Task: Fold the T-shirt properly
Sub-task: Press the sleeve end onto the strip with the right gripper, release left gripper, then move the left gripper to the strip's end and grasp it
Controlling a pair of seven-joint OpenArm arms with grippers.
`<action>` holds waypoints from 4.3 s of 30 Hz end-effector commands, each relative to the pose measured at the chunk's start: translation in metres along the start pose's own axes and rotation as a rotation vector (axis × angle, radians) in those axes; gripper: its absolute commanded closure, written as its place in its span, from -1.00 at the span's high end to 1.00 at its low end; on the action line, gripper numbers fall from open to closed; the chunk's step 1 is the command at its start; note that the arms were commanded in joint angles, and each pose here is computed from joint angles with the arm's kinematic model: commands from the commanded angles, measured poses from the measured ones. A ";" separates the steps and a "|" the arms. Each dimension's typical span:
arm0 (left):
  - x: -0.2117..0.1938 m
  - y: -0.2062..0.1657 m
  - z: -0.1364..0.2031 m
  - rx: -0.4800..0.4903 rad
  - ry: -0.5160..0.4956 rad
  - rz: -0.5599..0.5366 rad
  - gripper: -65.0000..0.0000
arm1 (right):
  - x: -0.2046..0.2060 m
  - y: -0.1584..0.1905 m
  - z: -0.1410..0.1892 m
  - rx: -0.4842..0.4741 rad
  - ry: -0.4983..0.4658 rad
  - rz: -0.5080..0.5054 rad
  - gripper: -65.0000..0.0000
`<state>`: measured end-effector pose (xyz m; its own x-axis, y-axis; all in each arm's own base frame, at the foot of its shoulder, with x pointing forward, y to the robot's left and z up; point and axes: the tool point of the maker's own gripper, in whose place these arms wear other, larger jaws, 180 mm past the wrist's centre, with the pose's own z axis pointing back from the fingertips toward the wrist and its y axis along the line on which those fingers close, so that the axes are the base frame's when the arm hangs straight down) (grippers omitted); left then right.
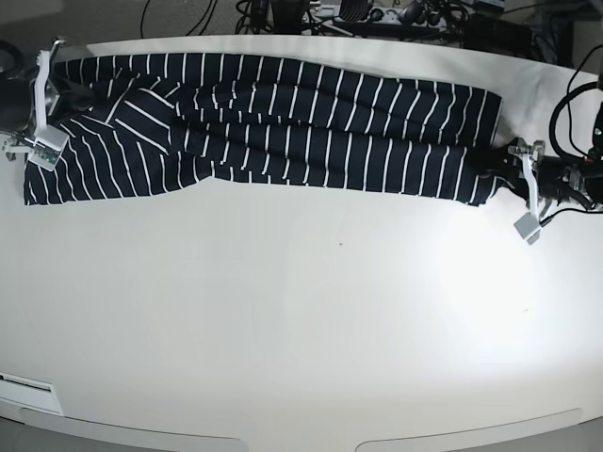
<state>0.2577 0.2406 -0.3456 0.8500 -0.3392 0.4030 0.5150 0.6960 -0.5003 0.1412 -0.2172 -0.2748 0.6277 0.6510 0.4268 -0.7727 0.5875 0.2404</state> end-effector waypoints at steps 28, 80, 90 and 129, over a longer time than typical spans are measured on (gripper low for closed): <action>0.023 0.018 0.054 0.107 -0.063 -0.032 -0.03 | 0.041 -0.023 -0.011 -0.201 -0.312 -0.056 -0.93; -0.040 -0.013 -0.026 -0.079 -0.203 0.356 0.07 | -0.003 -0.159 -0.025 -0.930 -0.307 -0.557 -0.22; -0.027 -0.043 -0.067 -0.203 -0.284 0.400 0.07 | -0.005 -0.158 -0.026 -0.926 -0.299 -0.559 -0.22; 0.039 -0.074 -0.015 -0.122 -0.433 0.048 -1.00 | -0.001 -0.156 -0.029 -0.905 -0.296 -0.524 -0.23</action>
<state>0.2475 0.1623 -0.3162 0.7894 0.0036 0.6138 0.4820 0.6156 -0.6235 0.2551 -0.2914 -0.3523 0.7515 0.1215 0.6485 0.0157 0.9793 -0.2017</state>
